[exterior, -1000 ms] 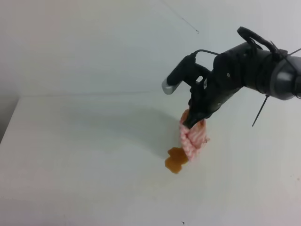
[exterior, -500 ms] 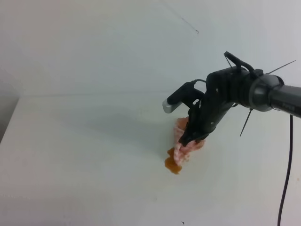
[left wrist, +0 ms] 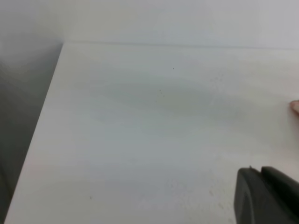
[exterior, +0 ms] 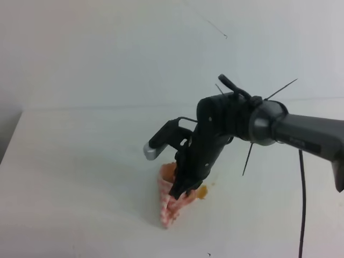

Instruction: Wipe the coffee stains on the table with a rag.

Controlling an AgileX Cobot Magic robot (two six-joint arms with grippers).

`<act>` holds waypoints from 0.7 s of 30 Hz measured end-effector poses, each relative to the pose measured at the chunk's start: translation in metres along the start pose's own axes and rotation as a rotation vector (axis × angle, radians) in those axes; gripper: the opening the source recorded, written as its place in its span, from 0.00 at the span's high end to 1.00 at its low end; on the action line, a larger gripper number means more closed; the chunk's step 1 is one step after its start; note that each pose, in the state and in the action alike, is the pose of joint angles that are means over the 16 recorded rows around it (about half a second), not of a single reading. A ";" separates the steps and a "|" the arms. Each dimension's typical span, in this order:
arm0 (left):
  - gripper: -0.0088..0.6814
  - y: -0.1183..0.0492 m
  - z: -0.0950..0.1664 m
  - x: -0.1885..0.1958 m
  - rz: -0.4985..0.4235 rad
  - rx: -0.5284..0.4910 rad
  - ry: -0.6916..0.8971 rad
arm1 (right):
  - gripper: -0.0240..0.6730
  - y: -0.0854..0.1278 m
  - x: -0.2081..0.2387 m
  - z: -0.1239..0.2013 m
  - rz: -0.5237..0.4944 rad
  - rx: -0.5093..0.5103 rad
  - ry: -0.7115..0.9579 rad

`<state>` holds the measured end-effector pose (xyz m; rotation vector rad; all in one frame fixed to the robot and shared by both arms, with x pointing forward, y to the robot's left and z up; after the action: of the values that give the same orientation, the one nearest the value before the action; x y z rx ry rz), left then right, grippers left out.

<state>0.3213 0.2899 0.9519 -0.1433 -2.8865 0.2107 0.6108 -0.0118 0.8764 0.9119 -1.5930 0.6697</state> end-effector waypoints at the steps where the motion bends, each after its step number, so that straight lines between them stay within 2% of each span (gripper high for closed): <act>1: 0.99 0.000 0.000 0.000 0.000 0.000 0.000 | 0.96 0.002 -0.001 0.002 0.011 0.013 0.028; 5: 0.99 0.000 0.000 0.000 0.000 0.000 0.000 | 0.96 0.003 0.001 0.012 0.083 0.052 0.143; 11: 0.99 0.000 0.000 0.000 0.000 0.001 0.000 | 0.96 -0.022 0.019 0.029 0.224 0.042 0.258; 16: 0.99 0.000 0.003 -0.001 0.000 0.001 0.000 | 0.96 -0.049 0.047 0.040 0.313 -0.004 0.270; 21: 0.99 0.000 0.003 -0.001 0.000 0.001 0.000 | 0.96 -0.068 0.070 0.047 0.342 -0.055 0.238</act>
<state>0.3212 0.2899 0.9490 -0.1434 -2.8863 0.2127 0.6377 -0.1017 0.9310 0.5003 -1.5556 0.9317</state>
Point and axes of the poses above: a point on each arm's last joint axis where the gripper is mounted, x pointing back along that axis away from the gripper, y along the wrist's bending axis when the last joint is at zero, z = x × y, the point moved 3 cm from there along -x, pointing out along that axis toward the gripper, and after that the axes turned 2 degrees about -x, right-handed, at the moved point
